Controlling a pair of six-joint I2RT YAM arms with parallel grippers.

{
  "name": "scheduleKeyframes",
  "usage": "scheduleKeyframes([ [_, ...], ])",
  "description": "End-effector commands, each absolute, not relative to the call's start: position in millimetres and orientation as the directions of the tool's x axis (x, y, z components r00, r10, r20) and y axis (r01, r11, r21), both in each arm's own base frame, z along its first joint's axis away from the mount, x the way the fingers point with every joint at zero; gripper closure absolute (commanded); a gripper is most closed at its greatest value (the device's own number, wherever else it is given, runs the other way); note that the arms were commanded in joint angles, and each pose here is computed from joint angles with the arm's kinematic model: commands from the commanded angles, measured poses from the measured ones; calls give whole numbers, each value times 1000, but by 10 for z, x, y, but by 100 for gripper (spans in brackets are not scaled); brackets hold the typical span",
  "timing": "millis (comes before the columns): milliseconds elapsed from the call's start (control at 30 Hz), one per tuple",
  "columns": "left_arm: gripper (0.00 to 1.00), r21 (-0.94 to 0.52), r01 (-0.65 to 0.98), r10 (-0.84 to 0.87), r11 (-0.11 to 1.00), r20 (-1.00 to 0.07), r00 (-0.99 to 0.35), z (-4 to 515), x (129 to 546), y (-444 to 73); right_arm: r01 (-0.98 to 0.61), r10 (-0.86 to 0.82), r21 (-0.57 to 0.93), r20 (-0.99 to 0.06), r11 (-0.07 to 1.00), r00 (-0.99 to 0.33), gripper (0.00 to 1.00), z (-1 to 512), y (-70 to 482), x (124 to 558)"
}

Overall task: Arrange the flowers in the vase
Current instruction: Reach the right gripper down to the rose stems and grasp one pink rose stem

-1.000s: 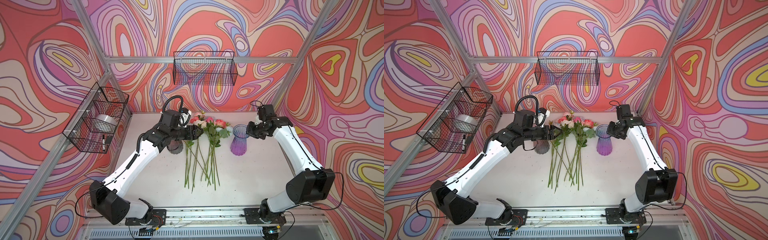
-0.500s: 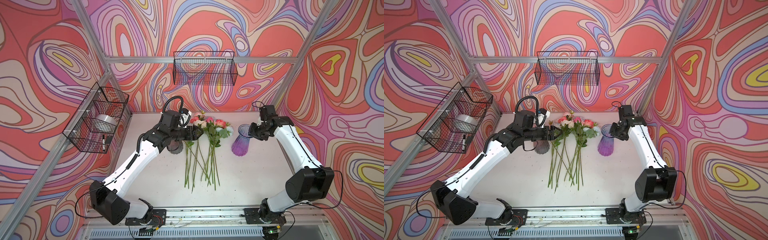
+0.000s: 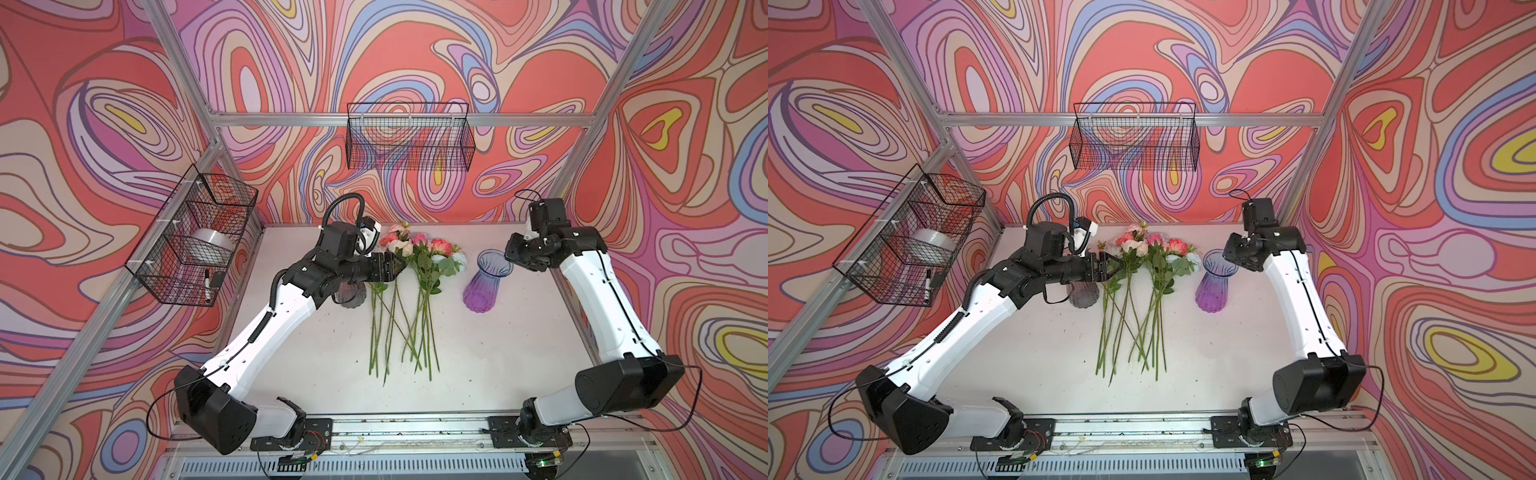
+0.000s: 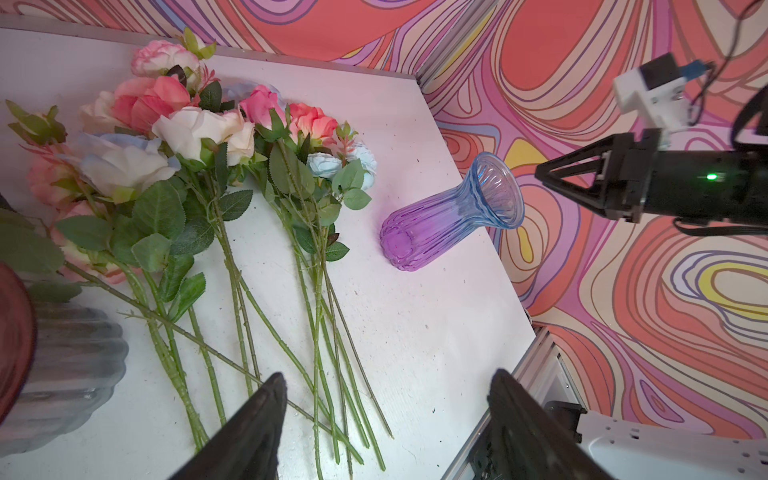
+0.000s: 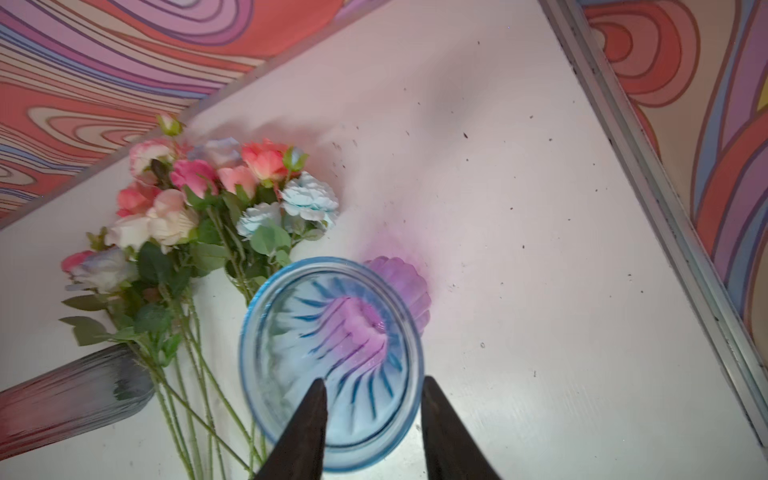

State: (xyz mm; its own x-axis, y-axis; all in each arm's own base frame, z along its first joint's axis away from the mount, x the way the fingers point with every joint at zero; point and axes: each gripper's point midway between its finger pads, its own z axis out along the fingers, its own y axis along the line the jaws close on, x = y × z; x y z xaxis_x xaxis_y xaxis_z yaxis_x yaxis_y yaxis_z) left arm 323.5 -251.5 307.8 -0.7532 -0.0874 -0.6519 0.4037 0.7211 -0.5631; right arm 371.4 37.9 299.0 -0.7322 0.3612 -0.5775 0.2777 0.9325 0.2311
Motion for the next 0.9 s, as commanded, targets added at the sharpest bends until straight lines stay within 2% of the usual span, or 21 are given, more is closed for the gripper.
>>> scheduleKeyframes([
  [0,22,-515,377,-132,770,-706,-696,3185,3277,-2333,181,267,197,-661,964,-702,70,3368,896,3533],
  [100,20,-488,308,-185,817,-727,-661,3180,3336,-2145,140,199,142,-700,980,-686,78,3454,1306,3435],
  [167,19,-472,268,-221,840,-748,-626,3202,3368,-2021,79,141,121,-704,990,-696,80,3387,1619,3374],
  [267,16,-466,204,-280,861,-769,-575,3227,3391,-1828,12,79,103,-679,995,-730,85,3115,2053,3305],
  [400,15,-477,144,-346,867,-785,-513,3271,3406,-1622,-63,30,141,-573,988,-819,89,2450,2524,3272],
  [467,13,-479,117,-373,870,-794,-481,3275,3406,-1532,-62,17,130,-533,990,-846,89,2114,2610,3304],
  [667,13,-494,107,-399,863,-795,-457,3245,3405,-1500,-14,24,77,-469,997,-883,89,1532,2612,3493],
  [867,13,-504,107,-398,857,-779,-484,3173,3428,-1548,80,139,168,-375,983,-917,89,1075,2417,3631],
])
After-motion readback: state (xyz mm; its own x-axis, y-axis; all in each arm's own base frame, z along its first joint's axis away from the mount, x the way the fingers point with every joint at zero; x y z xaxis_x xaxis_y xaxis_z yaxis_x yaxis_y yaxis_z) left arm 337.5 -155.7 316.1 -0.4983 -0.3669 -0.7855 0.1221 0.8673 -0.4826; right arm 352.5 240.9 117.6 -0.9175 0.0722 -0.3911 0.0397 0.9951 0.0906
